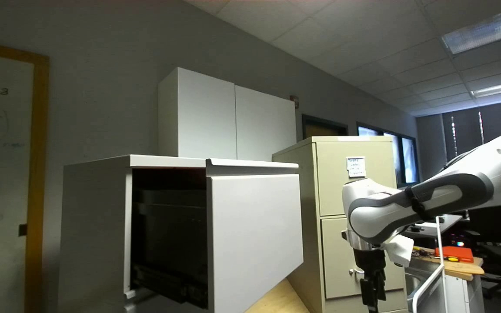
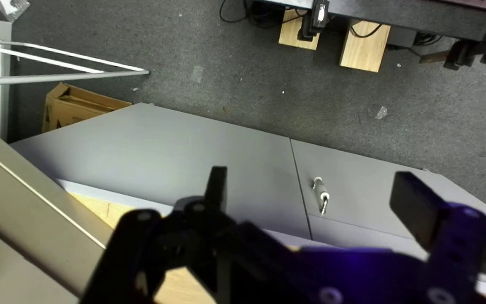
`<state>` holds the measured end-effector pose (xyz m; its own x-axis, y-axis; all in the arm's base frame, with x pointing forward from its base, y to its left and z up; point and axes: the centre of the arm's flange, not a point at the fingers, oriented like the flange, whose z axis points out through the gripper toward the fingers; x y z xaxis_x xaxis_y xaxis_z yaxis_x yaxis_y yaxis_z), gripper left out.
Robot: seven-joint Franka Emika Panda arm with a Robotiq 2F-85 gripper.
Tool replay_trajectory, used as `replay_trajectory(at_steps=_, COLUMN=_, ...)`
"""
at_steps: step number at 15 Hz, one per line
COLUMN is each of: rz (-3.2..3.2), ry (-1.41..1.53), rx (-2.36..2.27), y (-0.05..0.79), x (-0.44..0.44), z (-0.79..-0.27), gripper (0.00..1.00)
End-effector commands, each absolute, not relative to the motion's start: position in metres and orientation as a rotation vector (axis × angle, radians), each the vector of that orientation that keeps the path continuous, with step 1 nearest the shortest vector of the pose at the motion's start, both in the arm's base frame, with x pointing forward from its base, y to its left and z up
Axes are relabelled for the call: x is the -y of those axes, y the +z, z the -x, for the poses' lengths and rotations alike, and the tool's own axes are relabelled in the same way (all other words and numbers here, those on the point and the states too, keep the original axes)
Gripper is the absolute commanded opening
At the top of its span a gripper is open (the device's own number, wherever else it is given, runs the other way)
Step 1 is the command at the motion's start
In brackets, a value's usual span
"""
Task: Close the top drawer of the file cabinet to the left
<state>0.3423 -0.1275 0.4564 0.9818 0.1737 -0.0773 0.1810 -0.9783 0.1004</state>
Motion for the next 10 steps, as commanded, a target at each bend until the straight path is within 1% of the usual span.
replay_trajectory(at_steps=1, rz=-2.982, ry=-0.008, rx=-0.295, y=0.466, x=0.107, z=-0.354, gripper=1.0)
replay_trajectory(at_steps=5, rz=-2.941, ry=0.115, rx=-0.376, y=0.491, x=0.081, z=-0.358, gripper=1.0)
replay_trajectory(at_steps=6, rz=-2.936, ry=0.152, rx=-0.388, y=0.5, x=0.076, z=-0.358, gripper=0.75)
replay_trajectory(at_steps=7, rz=-2.931, ry=0.199, rx=-0.396, y=0.51, x=0.07, z=-0.357, gripper=0.73)
replay_trajectory(at_steps=8, rz=-2.927, ry=0.242, rx=-0.407, y=0.519, x=0.065, z=-0.356, gripper=0.67)
replay_trajectory(at_steps=10, rz=-2.921, ry=0.367, rx=-0.431, y=0.537, x=0.055, z=-0.355, gripper=0.5)
